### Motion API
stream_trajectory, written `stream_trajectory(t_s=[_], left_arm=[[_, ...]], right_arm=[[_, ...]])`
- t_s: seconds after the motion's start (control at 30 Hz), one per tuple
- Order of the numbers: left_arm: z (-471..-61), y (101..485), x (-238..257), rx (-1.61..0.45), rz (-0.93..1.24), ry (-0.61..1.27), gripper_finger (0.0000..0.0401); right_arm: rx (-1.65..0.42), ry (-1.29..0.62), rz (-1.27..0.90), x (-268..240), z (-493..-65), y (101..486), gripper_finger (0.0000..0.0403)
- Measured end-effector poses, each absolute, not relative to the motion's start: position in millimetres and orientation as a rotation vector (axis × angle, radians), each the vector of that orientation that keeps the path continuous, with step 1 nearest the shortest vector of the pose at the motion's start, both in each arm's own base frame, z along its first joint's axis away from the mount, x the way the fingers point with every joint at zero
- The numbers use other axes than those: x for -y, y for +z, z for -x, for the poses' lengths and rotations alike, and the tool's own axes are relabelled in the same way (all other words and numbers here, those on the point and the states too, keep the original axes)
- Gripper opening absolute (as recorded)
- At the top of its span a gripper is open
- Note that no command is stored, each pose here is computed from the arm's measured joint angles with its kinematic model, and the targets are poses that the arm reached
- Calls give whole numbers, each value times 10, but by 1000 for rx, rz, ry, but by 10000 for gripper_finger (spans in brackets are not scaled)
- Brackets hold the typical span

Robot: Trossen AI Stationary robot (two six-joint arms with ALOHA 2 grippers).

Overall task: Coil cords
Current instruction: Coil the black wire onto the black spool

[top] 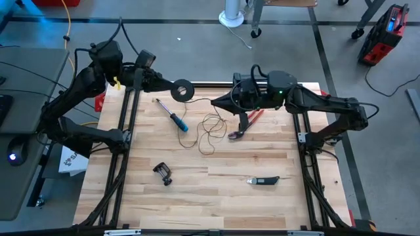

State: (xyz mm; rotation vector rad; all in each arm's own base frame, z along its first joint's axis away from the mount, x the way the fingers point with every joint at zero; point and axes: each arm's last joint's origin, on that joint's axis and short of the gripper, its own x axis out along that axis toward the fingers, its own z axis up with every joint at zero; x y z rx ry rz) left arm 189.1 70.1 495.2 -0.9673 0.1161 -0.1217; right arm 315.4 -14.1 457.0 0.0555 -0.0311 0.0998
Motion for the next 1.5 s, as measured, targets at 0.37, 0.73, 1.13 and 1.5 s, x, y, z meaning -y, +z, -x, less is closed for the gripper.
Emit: stream_trajectory(t_s=[0.37,0.73,1.13,1.5], left_arm=[[-2200,4828,-582,-268,1063,-271,0],[-2687,4841,-575,-202,1063,-499,0],[-3023,4901,-733,47,993,-637,0],[-2779,5061,-1006,308,664,-461,0]], right_arm=[[38,-41,-15,248,-3132,4584,0],[145,-56,-11,312,-3276,4593,0],[260,-40,-85,334,-3517,4524,0],[296,2,-157,287,-3571,4514,0]])
